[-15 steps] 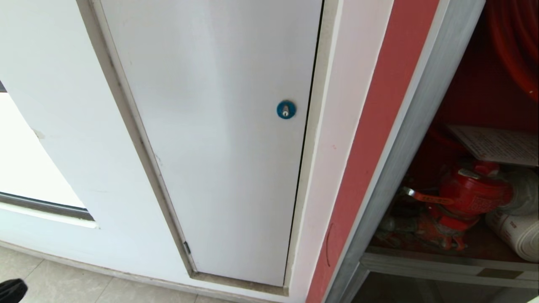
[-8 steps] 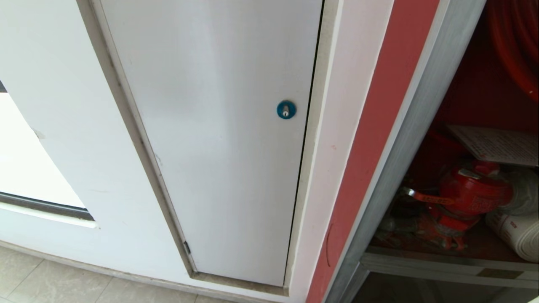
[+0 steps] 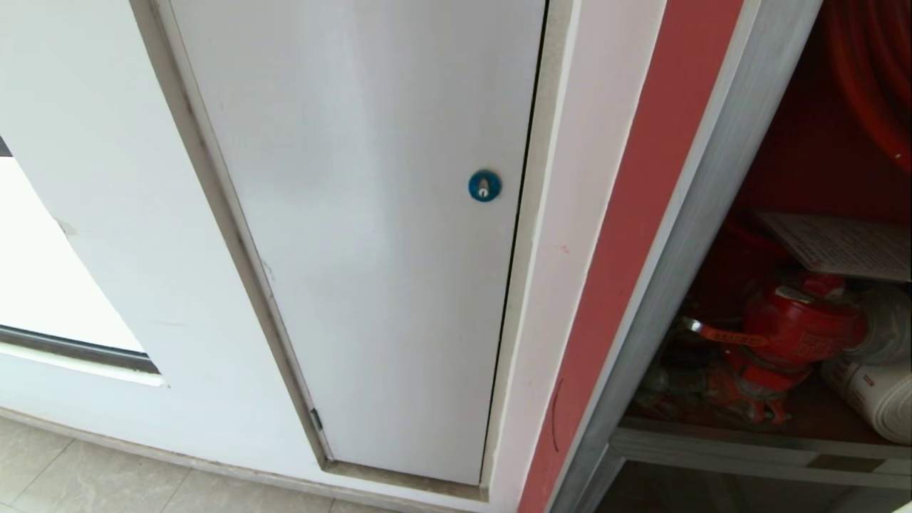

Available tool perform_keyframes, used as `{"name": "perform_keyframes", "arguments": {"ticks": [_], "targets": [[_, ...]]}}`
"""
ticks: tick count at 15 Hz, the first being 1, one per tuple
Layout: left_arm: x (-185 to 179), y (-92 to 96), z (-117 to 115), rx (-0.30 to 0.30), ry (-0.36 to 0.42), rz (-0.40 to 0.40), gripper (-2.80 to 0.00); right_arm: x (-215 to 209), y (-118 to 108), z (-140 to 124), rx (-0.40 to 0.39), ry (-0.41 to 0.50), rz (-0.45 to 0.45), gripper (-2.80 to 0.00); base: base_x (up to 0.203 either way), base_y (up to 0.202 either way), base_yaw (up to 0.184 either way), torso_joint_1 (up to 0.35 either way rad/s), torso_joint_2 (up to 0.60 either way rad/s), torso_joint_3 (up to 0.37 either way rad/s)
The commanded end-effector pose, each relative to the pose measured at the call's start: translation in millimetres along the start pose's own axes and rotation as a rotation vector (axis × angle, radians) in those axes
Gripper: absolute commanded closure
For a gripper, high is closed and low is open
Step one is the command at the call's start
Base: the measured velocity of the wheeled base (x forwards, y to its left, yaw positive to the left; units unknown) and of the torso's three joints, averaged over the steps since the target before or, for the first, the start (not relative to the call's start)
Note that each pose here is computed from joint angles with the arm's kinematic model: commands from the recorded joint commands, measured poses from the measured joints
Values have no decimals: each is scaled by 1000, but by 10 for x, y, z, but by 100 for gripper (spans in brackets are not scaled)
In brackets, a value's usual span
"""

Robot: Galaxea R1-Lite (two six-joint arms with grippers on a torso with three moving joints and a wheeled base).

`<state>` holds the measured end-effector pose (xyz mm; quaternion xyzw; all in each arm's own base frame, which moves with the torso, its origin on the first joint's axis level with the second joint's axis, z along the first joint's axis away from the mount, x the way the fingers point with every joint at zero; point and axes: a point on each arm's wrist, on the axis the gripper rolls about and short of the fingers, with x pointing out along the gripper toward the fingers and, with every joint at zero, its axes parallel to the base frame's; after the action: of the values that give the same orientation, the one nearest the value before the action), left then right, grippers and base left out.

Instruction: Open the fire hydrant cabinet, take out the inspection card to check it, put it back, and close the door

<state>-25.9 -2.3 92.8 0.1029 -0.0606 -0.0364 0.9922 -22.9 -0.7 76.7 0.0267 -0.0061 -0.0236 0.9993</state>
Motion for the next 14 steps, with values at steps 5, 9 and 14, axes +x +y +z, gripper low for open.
{"name": "perform_keyframes", "arguments": {"ticks": [5,9,14], "targets": [[15,-15,-110,-121,53,19,0,0,-1,1,14,-2,-3,0,0,0,0,0,0,0],[10,-23,-178,-163,121,39,0,0,-1,1,14,-2,-3,0,0,0,0,0,0,0],[10,-23,-176,-169,121,40,0,0,-1,1,13,-2,-3,0,0,0,0,0,0,0]]}}
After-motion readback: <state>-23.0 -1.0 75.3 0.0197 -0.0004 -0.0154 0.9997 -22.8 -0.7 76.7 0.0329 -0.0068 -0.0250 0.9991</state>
